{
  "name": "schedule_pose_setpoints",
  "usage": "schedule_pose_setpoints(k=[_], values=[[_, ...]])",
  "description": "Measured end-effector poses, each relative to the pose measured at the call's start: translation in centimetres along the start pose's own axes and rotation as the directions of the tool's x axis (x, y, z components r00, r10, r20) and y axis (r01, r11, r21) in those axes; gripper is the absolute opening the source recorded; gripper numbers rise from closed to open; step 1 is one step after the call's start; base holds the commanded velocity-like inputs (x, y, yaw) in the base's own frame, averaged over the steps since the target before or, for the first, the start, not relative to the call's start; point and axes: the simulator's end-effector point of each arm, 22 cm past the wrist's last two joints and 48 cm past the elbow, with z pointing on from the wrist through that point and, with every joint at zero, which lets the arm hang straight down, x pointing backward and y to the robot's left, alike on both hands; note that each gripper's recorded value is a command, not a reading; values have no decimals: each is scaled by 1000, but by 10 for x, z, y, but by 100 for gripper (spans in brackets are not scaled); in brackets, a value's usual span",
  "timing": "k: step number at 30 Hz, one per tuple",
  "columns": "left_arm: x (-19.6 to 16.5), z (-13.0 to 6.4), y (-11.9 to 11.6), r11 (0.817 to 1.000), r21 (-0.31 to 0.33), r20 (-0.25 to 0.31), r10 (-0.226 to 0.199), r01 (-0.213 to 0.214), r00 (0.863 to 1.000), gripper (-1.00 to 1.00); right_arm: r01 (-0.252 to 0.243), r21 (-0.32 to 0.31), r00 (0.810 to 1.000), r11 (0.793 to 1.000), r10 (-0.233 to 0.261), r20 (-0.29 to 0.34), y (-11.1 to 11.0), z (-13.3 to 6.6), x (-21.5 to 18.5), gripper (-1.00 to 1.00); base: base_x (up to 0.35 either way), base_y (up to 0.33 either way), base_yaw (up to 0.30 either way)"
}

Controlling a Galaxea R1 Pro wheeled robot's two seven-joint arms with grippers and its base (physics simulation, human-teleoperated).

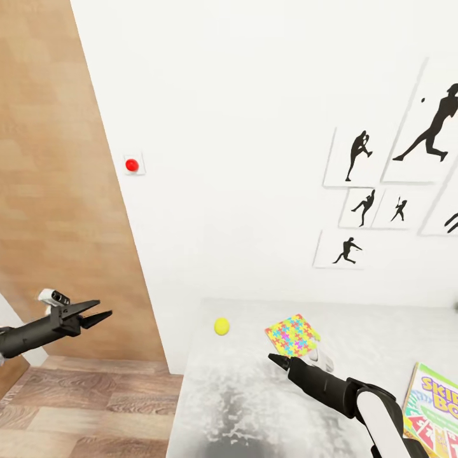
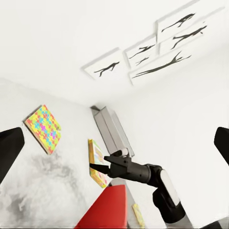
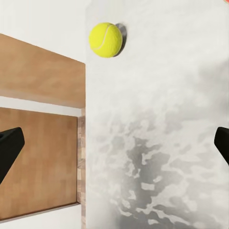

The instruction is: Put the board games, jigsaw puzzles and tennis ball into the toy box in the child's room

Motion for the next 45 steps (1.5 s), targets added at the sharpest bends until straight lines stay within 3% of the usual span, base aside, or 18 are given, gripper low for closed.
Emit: schedule_pose_setpoints(k=[4, 9, 21, 36, 45], values=[[28, 23, 11, 999, -38, -110, -10, 6, 994, 100, 0, 0, 1000, 1000, 0, 0, 0, 0, 0, 100, 0, 0, 0], [55, 66, 25, 994, -103, -200, 20, -42, 980, 100, 0, -1, 1000, 1000, 0, -1, 0, 0, 1, 100, 0, 0, 0], [57, 77, 29, 989, -131, -206, 45, -73, 978, 100, 0, 0, 1000, 1000, 0, 1, 0, 0, 0, 100, 5, 0, 0], [55, 76, 28, 988, -131, -204, 48, -76, 978, 100, -1, 0, 1000, 1000, 1, 2, 0, 0, -1, 100, 78, 14, -5], [55, 76, 28, 989, -131, -204, 47, -75, 978, 100, -3, -1, 1000, 1000, 3, 0, 0, -1, 0, 100, 1, 0, -172]])
